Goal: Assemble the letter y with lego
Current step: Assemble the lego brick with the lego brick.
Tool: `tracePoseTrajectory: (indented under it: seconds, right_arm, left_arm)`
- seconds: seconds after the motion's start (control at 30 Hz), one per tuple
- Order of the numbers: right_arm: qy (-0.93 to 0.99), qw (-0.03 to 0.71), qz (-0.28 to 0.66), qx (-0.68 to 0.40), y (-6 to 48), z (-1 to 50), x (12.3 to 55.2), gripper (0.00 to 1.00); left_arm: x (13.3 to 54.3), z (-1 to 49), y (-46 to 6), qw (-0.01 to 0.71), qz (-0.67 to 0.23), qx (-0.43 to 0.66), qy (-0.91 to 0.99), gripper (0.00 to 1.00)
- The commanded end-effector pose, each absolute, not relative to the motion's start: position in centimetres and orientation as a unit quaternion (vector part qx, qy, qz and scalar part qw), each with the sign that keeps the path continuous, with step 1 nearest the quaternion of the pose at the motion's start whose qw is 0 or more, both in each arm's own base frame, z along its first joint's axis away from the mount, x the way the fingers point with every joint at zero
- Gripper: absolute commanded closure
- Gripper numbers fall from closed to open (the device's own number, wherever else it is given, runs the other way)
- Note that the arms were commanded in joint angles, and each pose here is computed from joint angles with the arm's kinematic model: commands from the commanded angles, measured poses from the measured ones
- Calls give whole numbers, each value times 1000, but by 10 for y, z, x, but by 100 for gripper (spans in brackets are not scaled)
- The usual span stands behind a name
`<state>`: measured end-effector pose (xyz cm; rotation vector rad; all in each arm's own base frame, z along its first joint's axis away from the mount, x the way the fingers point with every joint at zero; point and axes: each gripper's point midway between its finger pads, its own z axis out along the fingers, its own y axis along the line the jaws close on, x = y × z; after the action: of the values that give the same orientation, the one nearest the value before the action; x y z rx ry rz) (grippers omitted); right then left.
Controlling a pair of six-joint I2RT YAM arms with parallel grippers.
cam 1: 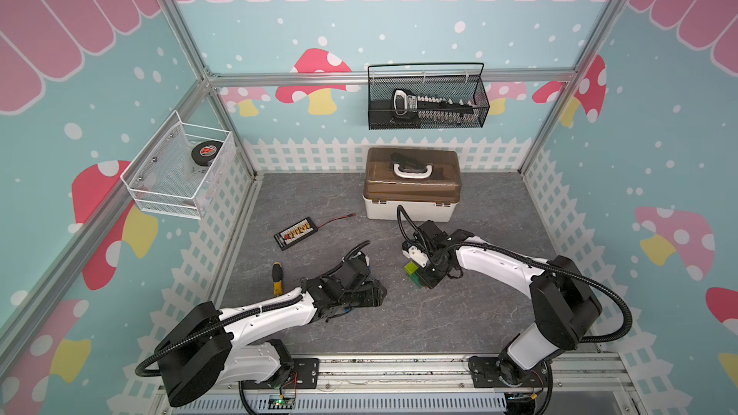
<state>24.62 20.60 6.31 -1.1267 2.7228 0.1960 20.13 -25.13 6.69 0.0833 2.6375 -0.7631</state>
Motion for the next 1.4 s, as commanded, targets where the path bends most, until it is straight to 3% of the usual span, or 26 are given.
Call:
tracePoseTrajectory:
  seconds: [0.0, 0.8, 1.37]
  right_arm:
    - [924, 99, 67, -364, 202, 72, 244, 77]
    - [930, 89, 59, -353, 200, 40, 245, 77]
    - [933, 24, 34, -358, 188, 19, 232, 77]
  left_arm:
    - [210, 77, -258, 208, -278, 36, 937, 31]
    - [207, 76, -255, 206, -278, 31, 938, 31]
    - [208, 73, -256, 204, -275, 32, 939, 31]
